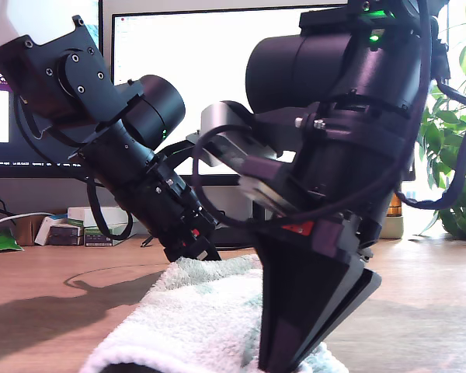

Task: Fold the tea towel to a neat square and place it to the right

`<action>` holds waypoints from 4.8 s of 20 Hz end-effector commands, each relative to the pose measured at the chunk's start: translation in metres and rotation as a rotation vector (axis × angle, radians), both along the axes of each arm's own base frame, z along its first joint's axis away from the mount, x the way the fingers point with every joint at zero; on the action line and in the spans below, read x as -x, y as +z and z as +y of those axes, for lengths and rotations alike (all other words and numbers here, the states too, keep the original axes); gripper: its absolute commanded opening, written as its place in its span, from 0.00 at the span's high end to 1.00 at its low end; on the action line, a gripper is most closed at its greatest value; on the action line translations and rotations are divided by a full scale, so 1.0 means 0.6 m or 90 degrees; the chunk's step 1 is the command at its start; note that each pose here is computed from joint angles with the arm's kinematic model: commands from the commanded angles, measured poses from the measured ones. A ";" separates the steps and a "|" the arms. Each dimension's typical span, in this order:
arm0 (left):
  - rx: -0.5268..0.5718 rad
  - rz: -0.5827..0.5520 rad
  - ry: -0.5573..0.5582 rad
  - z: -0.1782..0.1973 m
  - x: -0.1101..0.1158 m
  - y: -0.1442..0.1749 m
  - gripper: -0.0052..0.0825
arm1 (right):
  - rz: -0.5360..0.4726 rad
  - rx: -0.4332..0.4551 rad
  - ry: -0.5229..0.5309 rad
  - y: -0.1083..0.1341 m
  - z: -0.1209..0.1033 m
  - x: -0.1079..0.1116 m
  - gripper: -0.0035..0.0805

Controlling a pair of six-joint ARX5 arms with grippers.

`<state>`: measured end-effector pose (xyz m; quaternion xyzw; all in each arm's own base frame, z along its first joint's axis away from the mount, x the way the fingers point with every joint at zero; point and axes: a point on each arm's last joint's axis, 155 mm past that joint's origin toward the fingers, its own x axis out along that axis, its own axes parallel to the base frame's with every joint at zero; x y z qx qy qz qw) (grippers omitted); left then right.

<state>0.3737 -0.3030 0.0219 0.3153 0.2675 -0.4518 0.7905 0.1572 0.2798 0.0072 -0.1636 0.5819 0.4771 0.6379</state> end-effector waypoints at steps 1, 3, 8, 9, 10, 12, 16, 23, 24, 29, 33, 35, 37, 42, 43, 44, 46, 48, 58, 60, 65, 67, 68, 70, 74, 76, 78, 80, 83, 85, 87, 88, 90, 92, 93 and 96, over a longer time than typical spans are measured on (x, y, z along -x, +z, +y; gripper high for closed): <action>-0.026 0.011 -0.006 0.007 0.001 -0.034 0.97 | 0.028 0.026 0.006 -0.029 -0.014 0.022 0.97; -0.047 -0.011 0.012 0.021 -0.017 -0.031 0.97 | 0.032 0.030 0.005 -0.030 -0.017 0.024 0.97; -0.053 -0.023 0.038 0.035 -0.045 -0.014 0.97 | 0.039 0.039 0.006 -0.031 -0.022 0.029 0.97; -0.052 -0.026 0.039 0.033 -0.048 -0.010 0.97 | 0.039 0.039 0.006 -0.031 -0.022 0.029 0.97; -0.050 -0.031 0.040 0.031 -0.053 -0.005 0.97 | 0.037 0.036 0.006 -0.031 -0.021 0.027 0.97; -0.043 -0.038 0.042 0.027 -0.060 0.005 0.97 | 0.027 0.025 0.005 -0.029 -0.013 0.021 0.97; -0.038 -0.037 0.044 0.022 -0.064 0.013 0.97 | 0.014 0.010 0.001 -0.026 -0.004 0.012 0.97; -0.037 -0.050 0.053 0.023 -0.074 0.069 0.97 | 0.013 0.015 -0.009 -0.009 0.003 0.001 0.97; -0.031 -0.058 0.054 0.025 -0.074 0.084 0.97 | 0.017 0.023 -0.009 -0.008 -0.001 0.002 0.97; 0.006 -0.065 0.074 0.040 -0.067 0.153 0.97 | 0.004 0.029 -0.013 -0.005 -0.003 -0.004 0.97; 0.026 -0.067 0.079 0.049 -0.058 0.188 0.97 | -0.020 0.000 -0.018 0.015 0.012 -0.018 0.97; 0.030 -0.055 0.081 0.051 -0.050 0.193 0.97 | -0.030 -0.001 -0.020 0.022 0.014 -0.023 0.97; 0.037 -0.052 0.084 0.052 -0.046 0.201 0.97 | -0.040 0.002 -0.022 0.025 0.011 -0.027 0.97; 0.045 -0.044 0.092 0.059 -0.032 0.221 0.97 | -0.060 0.006 -0.025 0.038 0.004 -0.032 0.97; 0.048 -0.045 0.094 0.061 -0.030 0.228 0.97 | -0.071 0.002 -0.028 0.045 0.004 -0.035 0.97; 0.052 -0.048 0.095 0.063 -0.027 0.237 0.97 | -0.087 0.003 -0.032 0.052 0.001 -0.041 0.97; 0.063 -0.044 0.105 0.067 -0.019 0.252 0.97 | -0.114 0.007 -0.044 0.065 -0.008 -0.052 0.97; 0.068 -0.031 0.110 0.075 -0.002 0.266 0.97 | -0.142 0.016 -0.051 0.078 -0.019 -0.061 0.97; 0.167 0.014 0.133 0.123 0.126 0.302 0.97 | -0.332 -0.095 -0.149 0.213 -0.024 -0.133 0.97; 0.206 -0.005 0.135 0.132 0.146 0.303 0.97 | -0.375 -0.113 -0.163 0.230 -0.039 -0.135 0.97; 0.306 -0.032 0.123 0.150 0.208 0.299 0.97 | -0.443 -0.213 -0.171 0.251 -0.064 -0.097 0.97; 0.328 -0.022 0.125 0.159 0.232 0.288 0.97 | -0.450 -0.226 -0.169 0.246 -0.082 -0.076 0.97; 0.340 -0.015 0.125 0.161 0.244 0.284 0.97 | -0.452 -0.231 -0.171 0.243 -0.090 -0.068 0.97; 0.354 0.009 0.118 0.159 0.270 0.273 0.97 | -0.444 -0.221 -0.165 0.229 -0.109 -0.048 0.97; 0.323 0.069 0.081 0.144 0.319 0.235 0.97 | -0.405 -0.166 -0.147 0.190 -0.135 -0.020 0.97; 0.312 0.090 0.071 0.139 0.333 0.225 0.97 | -0.406 -0.167 -0.147 0.190 -0.135 -0.021 0.97; 0.290 0.106 0.064 0.141 0.344 0.210 0.97 | -0.406 -0.167 -0.147 0.190 -0.135 -0.021 0.97; 0.249 0.109 0.044 0.146 0.357 0.190 0.97 | -0.413 -0.176 -0.148 0.196 -0.132 -0.024 0.97; 0.205 0.085 -0.002 0.148 0.368 0.177 0.95 | -0.459 -0.158 -0.062 0.195 -0.129 -0.020 0.97; 0.164 0.050 -0.057 0.147 0.376 0.168 0.78 | -0.491 -0.148 0.058 0.187 -0.118 -0.007 0.91; 0.104 0.023 -0.113 0.149 0.386 0.147 0.53 | -0.506 -0.134 0.140 0.174 -0.112 0.003 0.68; 0.075 0.014 -0.137 0.149 0.389 0.135 0.51 | -0.516 -0.118 0.190 0.164 -0.111 0.007 0.63; 0.026 0.001 -0.187 0.146 0.396 0.113 0.51 | -0.540 -0.085 0.279 0.146 -0.109 0.008 0.62; -0.028 -0.013 -0.248 0.144 0.404 0.088 0.51 | -0.565 -0.053 0.343 0.132 -0.109 0.000 0.60; -0.052 -0.020 -0.273 0.144 0.407 0.077 0.51 | -0.566 -0.043 0.351 0.127 -0.109 -0.003 0.57; -0.119 -0.054 -0.359 0.147 0.413 0.051 0.49 | -0.560 -0.025 0.372 0.114 -0.110 -0.005 0.53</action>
